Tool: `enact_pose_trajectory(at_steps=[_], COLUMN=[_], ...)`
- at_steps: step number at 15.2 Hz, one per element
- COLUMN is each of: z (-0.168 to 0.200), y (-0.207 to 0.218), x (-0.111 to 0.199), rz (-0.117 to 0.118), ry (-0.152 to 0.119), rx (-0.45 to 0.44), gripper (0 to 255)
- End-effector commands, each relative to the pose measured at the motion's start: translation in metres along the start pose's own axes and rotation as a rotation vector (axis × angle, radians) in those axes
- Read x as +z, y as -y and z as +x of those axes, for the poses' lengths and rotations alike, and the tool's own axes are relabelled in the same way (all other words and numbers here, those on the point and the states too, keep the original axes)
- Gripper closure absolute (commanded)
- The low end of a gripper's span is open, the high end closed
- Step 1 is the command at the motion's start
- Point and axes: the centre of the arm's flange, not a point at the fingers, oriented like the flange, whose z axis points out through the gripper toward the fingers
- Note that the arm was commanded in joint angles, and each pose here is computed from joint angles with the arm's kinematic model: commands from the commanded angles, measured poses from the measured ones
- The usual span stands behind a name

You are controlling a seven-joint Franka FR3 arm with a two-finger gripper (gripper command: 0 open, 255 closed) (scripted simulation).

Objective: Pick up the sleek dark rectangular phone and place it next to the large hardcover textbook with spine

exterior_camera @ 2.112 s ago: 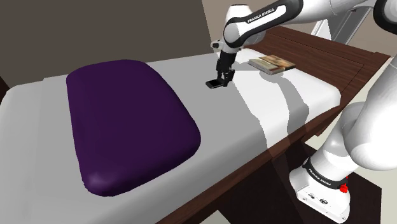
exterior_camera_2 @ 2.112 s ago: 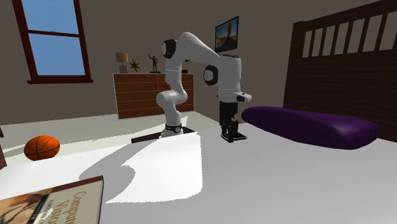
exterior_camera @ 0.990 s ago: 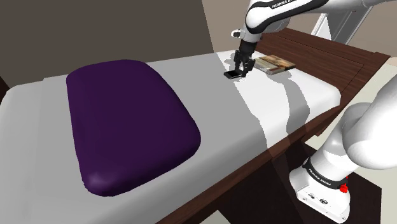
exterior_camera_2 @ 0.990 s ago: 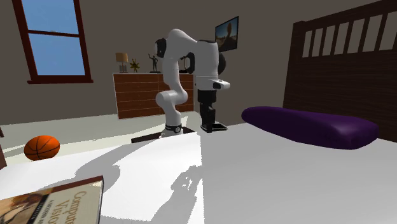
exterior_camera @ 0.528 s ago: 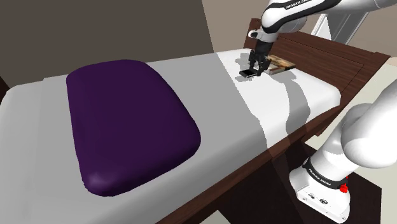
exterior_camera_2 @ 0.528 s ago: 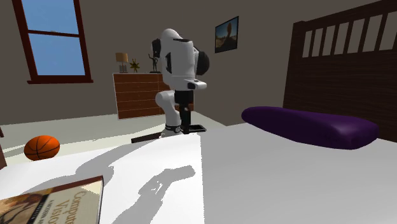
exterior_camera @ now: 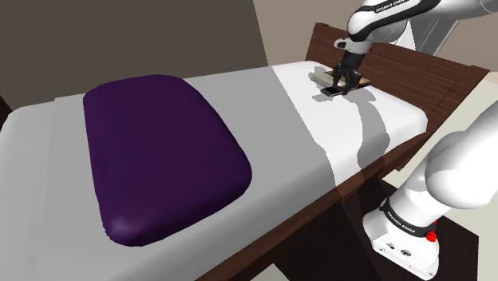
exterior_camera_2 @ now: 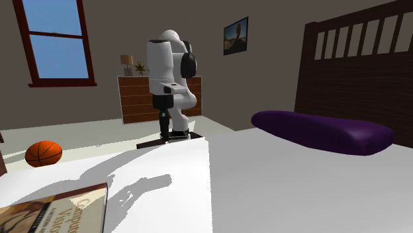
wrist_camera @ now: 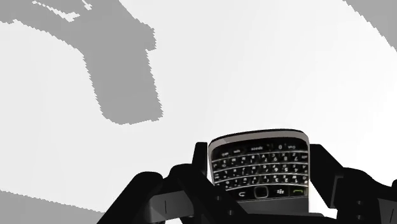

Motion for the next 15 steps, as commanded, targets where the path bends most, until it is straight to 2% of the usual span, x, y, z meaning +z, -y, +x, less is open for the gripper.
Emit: enact_pose_trajectory(at_steps=[1,15], z=[-0.027,-0.211], y=[0.0,0.01], x=[-0.001,-0.003], rz=[0.0,0.0], ry=[0.0,0.0], rx=[-0.002,-0.002], gripper=[255,255])
